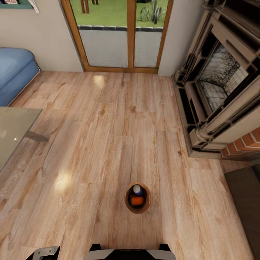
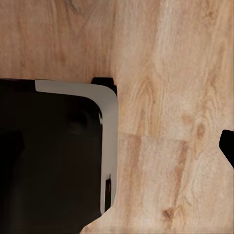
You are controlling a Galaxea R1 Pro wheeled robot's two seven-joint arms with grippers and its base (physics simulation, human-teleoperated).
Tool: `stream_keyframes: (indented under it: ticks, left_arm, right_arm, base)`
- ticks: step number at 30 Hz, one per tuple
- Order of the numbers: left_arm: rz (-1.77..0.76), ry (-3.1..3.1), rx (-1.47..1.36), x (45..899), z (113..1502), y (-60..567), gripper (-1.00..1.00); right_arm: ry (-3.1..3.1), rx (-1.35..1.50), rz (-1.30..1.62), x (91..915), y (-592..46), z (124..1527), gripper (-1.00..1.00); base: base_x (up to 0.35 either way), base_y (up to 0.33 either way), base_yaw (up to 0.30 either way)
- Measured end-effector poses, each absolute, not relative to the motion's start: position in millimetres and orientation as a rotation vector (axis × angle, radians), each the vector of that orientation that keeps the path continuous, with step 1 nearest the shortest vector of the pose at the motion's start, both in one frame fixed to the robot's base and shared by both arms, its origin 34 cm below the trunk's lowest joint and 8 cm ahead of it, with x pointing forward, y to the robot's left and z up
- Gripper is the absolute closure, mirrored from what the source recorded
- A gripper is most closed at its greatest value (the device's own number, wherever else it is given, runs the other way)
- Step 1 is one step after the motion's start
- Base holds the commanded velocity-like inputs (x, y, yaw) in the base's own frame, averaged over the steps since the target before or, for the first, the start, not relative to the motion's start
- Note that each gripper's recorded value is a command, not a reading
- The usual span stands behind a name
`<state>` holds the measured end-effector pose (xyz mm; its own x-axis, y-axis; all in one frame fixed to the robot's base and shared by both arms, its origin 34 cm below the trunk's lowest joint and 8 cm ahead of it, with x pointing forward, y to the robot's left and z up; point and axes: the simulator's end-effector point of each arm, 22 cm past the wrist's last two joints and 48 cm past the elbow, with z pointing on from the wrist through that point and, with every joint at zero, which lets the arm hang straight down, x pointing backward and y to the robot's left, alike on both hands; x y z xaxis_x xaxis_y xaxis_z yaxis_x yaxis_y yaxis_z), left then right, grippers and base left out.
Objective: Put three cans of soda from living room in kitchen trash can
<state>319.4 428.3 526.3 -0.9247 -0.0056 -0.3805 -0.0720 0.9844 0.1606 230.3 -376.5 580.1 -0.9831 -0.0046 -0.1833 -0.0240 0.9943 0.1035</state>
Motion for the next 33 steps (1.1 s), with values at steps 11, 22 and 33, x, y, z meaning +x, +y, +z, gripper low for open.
stream_keyframes:
  ticks: [11,22,33]
  left_arm:
    - [0.229,2.73,-0.062,322,540,421,-1.0]
    - [0.181,2.794,0.013,291,546,390,-1.0]
    - [0.157,2.801,0.065,286,557,382,-1.0]
  right_arm:
    - [2.939,-0.018,0.153,233,-377,594,-1.0]
    - [2.891,-0.029,0.158,235,-372,608,-1.0]
    - [2.707,-0.088,0.023,238,-385,628,-1.0]
  base:
    - [0.0,0.0,0.0]
    - [0.0,0.0,0.0]
    - [0.0,0.0,0.0]
